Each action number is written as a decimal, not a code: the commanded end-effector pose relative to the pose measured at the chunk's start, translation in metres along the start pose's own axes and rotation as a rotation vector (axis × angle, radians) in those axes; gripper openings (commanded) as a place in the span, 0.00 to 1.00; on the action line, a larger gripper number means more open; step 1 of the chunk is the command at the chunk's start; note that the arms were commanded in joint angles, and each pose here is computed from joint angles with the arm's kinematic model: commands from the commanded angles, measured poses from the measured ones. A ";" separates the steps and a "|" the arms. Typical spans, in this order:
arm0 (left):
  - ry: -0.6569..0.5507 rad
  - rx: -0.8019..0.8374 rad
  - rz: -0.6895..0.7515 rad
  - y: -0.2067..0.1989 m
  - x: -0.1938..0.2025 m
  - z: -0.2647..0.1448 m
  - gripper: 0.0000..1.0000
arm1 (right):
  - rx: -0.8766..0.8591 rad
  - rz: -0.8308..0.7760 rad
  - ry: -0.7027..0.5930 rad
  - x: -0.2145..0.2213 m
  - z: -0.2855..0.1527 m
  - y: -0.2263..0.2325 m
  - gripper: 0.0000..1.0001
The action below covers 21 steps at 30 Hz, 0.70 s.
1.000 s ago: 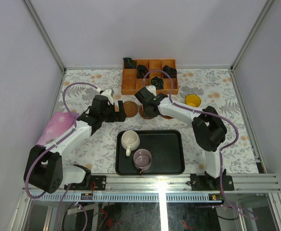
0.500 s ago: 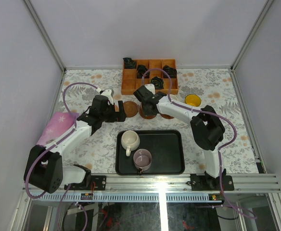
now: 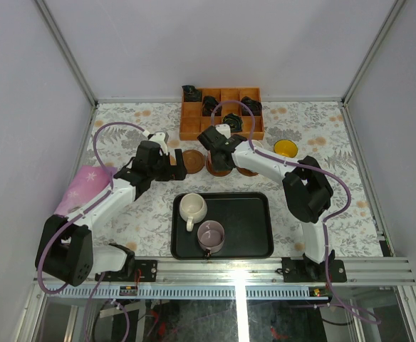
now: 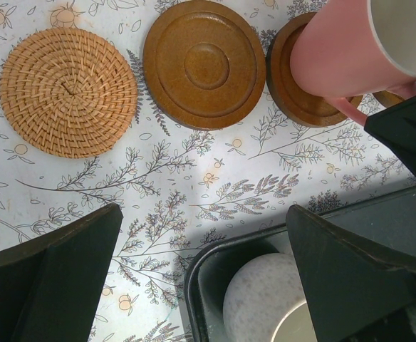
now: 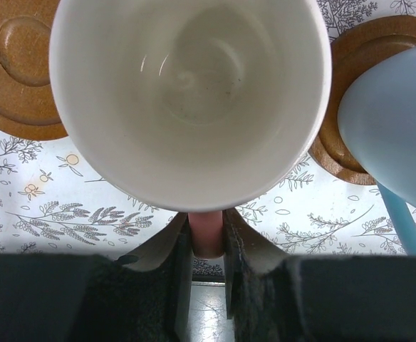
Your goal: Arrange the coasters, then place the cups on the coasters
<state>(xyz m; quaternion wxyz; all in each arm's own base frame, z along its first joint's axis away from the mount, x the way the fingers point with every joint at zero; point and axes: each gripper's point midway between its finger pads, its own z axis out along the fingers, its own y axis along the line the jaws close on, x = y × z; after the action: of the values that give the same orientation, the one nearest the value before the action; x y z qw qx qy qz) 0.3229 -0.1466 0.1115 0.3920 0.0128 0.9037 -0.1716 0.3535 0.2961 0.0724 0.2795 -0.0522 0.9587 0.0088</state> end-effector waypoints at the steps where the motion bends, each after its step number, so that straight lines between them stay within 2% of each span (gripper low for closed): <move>1: -0.032 0.023 0.012 -0.008 -0.014 0.000 1.00 | 0.022 0.044 -0.045 -0.017 -0.020 -0.009 0.22; 5: -0.030 0.028 0.010 -0.009 -0.013 0.001 1.00 | 0.028 0.047 -0.036 -0.014 -0.021 -0.011 0.19; 10: -0.027 0.033 0.008 -0.010 -0.013 0.001 1.00 | 0.016 0.052 -0.038 -0.013 -0.023 -0.011 0.21; 14: -0.027 0.036 0.007 -0.010 -0.013 0.001 1.00 | 0.011 0.050 -0.035 -0.013 -0.025 -0.010 0.33; 18: -0.027 0.035 0.005 -0.010 -0.013 0.001 1.00 | 0.010 0.049 -0.036 -0.013 -0.029 -0.011 0.58; 21: -0.025 0.038 0.006 -0.011 -0.012 0.002 1.00 | 0.008 0.050 -0.033 -0.012 -0.034 -0.011 0.66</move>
<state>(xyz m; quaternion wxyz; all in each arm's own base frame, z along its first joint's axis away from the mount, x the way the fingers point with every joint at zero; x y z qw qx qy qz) 0.3227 -0.1474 0.1099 0.3891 0.0136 0.9047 -0.1729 0.3469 0.2911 0.0778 0.2718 -0.0392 0.9615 0.0065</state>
